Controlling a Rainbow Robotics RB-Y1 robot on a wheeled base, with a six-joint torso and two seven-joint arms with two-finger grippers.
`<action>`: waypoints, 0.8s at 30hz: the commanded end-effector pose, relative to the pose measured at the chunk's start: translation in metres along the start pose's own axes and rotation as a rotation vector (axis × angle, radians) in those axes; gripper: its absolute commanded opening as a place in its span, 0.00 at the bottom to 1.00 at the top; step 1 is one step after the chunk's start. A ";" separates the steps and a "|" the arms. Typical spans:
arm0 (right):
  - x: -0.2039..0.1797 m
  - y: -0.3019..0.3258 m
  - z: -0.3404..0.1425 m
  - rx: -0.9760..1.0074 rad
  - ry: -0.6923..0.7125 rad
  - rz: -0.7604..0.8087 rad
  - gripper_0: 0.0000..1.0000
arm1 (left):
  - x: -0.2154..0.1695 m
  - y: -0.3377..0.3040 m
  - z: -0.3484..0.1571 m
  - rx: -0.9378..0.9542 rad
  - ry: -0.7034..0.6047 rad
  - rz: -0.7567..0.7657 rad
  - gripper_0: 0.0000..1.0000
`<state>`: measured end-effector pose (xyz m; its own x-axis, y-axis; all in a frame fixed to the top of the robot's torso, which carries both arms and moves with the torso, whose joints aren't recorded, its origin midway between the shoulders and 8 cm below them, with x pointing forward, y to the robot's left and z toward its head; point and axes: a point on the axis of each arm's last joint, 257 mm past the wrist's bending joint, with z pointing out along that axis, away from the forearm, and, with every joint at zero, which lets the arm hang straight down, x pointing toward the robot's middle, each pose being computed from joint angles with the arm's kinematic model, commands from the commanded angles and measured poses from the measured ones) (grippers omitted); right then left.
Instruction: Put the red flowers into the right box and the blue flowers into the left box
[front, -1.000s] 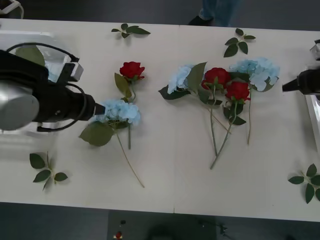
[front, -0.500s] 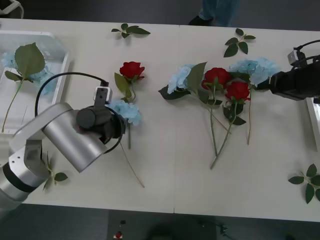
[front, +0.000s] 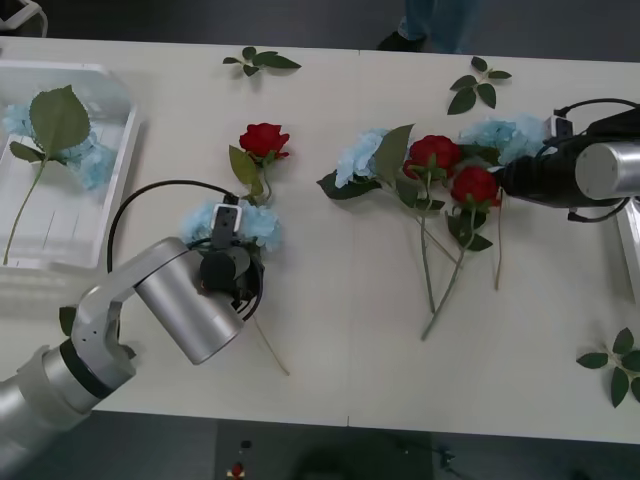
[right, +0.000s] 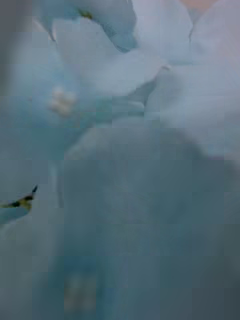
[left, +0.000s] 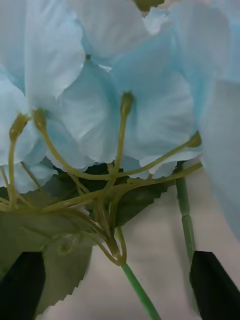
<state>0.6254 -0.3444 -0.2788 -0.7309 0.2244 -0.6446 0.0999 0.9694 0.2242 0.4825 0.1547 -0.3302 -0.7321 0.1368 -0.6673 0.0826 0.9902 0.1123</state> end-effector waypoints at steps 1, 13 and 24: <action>-0.012 -0.002 0.007 0.025 -0.043 0.044 1.00 | -0.028 -0.007 -0.007 0.018 -0.056 -0.021 0.56; -0.010 0.009 0.019 0.033 -0.050 0.051 0.00 | -0.026 -0.003 -0.005 0.009 -0.055 -0.015 0.15; -0.010 0.012 0.019 0.027 -0.052 0.045 0.00 | -0.048 0.012 -0.007 -0.004 -0.142 0.020 0.00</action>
<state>0.6425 -0.3529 -0.2869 -0.6954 0.2567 -0.6712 0.1624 0.9660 0.2013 0.4982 0.1628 -0.3306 -0.6922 0.1583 -0.7042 0.0850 0.9867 0.1383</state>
